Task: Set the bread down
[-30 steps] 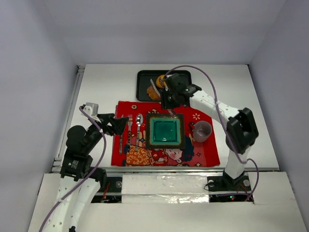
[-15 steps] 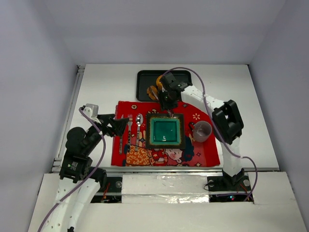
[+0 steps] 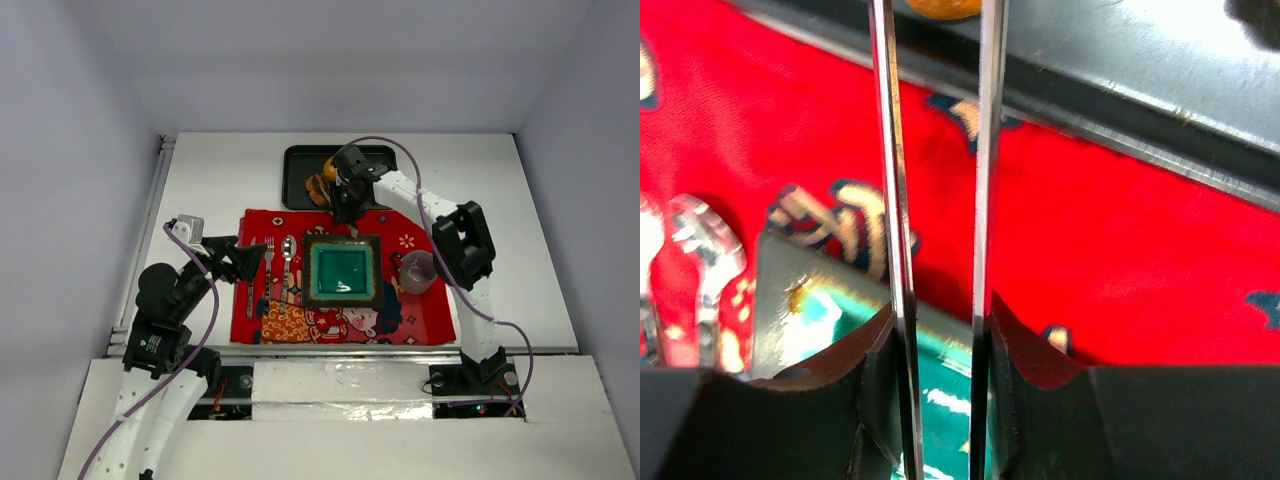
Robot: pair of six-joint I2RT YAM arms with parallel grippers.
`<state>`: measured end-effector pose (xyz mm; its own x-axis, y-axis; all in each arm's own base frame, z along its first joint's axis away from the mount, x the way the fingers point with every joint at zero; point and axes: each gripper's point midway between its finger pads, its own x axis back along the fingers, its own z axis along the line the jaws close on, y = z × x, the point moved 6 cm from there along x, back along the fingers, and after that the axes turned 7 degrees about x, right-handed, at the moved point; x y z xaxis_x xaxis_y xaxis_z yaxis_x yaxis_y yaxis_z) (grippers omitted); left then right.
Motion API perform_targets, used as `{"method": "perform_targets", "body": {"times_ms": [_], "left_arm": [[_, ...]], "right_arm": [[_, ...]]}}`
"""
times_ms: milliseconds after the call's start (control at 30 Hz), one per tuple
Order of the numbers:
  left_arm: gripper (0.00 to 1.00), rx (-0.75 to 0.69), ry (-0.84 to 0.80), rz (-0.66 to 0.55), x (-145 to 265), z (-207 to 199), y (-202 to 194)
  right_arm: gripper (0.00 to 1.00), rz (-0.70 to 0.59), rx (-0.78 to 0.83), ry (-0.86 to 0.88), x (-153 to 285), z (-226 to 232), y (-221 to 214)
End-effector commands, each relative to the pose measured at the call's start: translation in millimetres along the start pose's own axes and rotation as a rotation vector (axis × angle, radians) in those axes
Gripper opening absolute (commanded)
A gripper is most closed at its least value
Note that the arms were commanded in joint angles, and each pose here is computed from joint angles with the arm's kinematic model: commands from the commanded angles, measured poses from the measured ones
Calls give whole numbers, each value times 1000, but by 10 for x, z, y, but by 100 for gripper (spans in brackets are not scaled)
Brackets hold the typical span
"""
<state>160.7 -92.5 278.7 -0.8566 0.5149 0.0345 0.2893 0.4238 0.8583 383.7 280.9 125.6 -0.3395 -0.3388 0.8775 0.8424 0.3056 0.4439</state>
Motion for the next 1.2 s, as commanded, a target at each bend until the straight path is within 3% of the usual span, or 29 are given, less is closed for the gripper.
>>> {"method": "perform_targets", "body": {"times_ms": [0,200,267,300,567,700,900,1033,1167], "left_arm": [[79,-17,-19,-25,-2,-34,48],[79,-14,-12,-19,-19,-22,43],[79,-13,-7,-15,-25,-12,33],[79,-12,-7,-14,-28,-10,31],[79,-8,-2,7,-66,10,4],[79,-6,3,15,-86,21,-2],[79,-1,11,29,-111,43,-26],[79,0,14,28,-110,43,-21],[79,-2,11,26,-107,40,-21]], "right_arm": [[30,-151,20,112,561,188,231],[30,-321,12,264,1331,393,166],[29,-290,-5,311,1330,443,-221],[29,-325,-7,322,1488,467,-203],[29,-177,-67,341,1375,690,-1490],[30,-149,-110,347,1261,678,-1764],[34,-151,-118,333,1123,669,-1756],[52,-170,-105,313,1142,679,-1650],[57,-211,-79,289,1231,705,-1466]]}}
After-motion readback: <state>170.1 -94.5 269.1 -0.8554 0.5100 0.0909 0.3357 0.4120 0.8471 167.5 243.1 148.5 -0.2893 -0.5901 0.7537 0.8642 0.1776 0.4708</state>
